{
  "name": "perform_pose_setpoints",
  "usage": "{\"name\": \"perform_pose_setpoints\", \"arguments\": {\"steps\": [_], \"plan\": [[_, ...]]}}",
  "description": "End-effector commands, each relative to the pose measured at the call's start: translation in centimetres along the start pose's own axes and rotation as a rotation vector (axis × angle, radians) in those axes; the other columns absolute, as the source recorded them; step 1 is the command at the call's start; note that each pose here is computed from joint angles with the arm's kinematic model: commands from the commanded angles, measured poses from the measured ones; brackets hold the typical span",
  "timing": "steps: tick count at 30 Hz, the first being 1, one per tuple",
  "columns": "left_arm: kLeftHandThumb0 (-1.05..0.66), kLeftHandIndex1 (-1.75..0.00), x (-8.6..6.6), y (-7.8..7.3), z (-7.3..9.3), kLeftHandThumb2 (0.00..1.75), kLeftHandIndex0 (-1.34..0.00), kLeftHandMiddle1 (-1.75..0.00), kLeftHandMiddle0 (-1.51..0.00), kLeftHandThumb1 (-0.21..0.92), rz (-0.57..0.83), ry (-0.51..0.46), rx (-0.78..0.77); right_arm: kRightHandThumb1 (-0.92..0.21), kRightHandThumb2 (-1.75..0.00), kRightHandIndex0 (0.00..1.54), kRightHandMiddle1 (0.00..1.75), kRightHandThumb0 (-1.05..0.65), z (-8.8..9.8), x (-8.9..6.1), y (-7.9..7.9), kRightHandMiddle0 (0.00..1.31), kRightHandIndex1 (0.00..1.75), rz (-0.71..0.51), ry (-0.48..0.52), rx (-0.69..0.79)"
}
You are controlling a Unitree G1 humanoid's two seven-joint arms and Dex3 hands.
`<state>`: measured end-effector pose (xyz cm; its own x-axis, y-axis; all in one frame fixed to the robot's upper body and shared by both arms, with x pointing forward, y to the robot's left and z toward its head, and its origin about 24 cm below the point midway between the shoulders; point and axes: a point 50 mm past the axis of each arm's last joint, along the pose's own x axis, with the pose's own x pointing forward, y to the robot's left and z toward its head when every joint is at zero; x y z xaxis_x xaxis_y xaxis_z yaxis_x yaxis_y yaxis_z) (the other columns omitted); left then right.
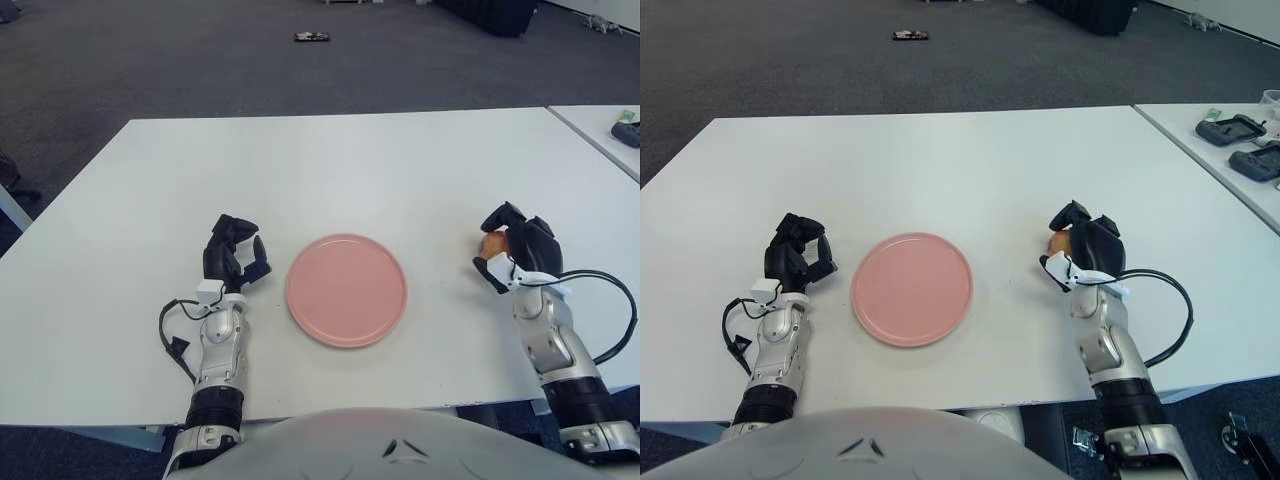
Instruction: Put the apple into the plate.
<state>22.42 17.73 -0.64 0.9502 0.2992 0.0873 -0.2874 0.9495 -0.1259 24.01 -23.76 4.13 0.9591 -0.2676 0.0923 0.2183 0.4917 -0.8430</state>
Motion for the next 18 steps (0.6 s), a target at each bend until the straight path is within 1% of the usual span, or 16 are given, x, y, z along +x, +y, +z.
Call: {"name": "perform_pose_setpoints", "arguments": {"steps": [1,11,18], "plan": [[-0.46,-1.75,-0.8,0.5,-1.0,1.26,-0.57,-1.75,-1.04,0.37,0.017,0.042,0.013,0.12,-1.75,1.0,1.75,0.0,0.6,0.0,-0.7,0.72,1.56,-0.057,-0.028,0.044],[-0.46,-1.75,-0.8,0.5,-0.9,1.26,-0.57,-1.75,-1.05,0.37,0.016,0.041,-0.004,0.09,-1.75,0.94,1.75,0.0,1.6,-0.5,-1.2,0.69,1.66,-0.118,-0.057,0.058],[-0.46,-1.75,-0.8,0.5,-0.9,1.26,-0.57,-1.75,-1.06,0.37,0.021,0.041,-0.003,0.08,-1.75,0.94,1.75,0.0,2.0,-0.7,-1.4,0.69,1.67,-0.125,-0.068,0.075]]}}
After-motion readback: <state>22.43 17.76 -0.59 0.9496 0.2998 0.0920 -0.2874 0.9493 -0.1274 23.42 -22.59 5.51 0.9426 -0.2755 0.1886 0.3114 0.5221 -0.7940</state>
